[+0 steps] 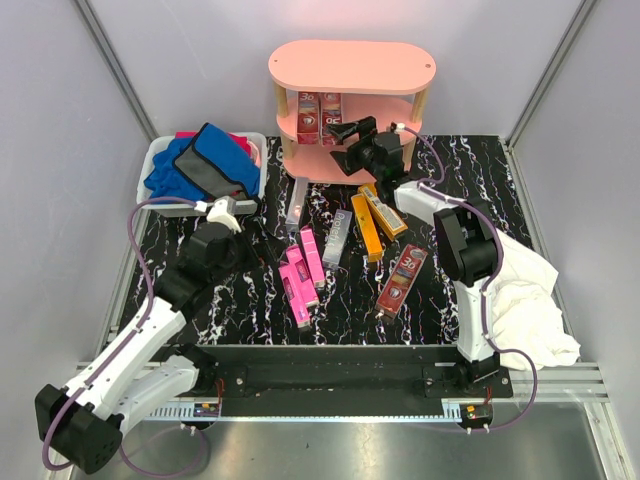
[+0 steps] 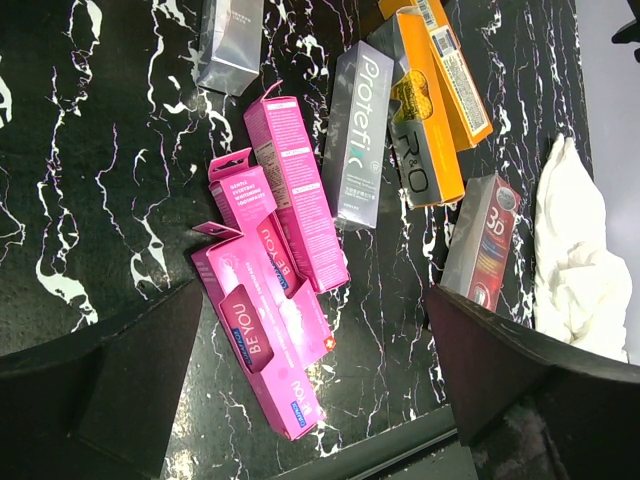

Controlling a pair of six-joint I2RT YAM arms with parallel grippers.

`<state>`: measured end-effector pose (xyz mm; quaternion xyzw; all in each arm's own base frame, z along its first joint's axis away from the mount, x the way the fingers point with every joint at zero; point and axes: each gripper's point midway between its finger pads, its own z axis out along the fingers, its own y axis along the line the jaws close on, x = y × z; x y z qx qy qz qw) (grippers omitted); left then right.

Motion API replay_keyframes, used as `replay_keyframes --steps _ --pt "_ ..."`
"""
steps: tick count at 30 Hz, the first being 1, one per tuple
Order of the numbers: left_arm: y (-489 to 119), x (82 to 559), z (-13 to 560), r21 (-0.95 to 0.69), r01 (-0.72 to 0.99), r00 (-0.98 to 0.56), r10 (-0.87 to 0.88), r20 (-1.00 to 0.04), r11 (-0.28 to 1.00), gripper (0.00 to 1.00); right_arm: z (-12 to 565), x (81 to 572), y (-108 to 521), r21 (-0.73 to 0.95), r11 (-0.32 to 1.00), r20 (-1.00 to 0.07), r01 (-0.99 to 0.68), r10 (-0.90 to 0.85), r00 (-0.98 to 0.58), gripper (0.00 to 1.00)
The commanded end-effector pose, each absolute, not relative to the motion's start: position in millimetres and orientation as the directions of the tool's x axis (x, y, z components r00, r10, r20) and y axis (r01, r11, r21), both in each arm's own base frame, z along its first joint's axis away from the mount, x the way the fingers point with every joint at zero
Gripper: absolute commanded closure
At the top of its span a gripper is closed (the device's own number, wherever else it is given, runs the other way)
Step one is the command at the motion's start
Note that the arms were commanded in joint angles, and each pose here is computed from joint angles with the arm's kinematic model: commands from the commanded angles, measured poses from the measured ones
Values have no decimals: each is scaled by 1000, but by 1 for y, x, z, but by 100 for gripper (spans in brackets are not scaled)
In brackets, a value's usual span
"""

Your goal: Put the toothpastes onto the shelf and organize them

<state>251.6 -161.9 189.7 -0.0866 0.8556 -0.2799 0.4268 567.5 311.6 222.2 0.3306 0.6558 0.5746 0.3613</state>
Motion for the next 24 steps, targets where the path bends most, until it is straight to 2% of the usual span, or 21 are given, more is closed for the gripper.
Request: replay_keyframes --steps 1,13,17,19,20,24 --pt "-160 254 194 -562 97 -592 -406 -696 821 1 259 547 315 990 130 -143 -63 821 -553 0" --pt "-160 251 193 -578 95 -592 -421 -687 810 1 288 505 288 972 201 -237 -125 826 -512 0" --pt "-162 250 194 -583 102 -594 -421 -686 806 1 271 482 275 952 288 -300 -105 806 -510 0" --pt "-162 251 196 -576 110 -589 -413 -694 810 1 280 469 267 944 307 -326 -122 804 -498 0" --pt "-162 252 197 -573 113 -589 -410 -697 812 1 264 461 263 936 338 -339 -97 794 -505 0" --pt "-169 250 203 -570 160 -608 -375 -700 806 1 273 426 239 911 399 -400 -107 788 -467 0"
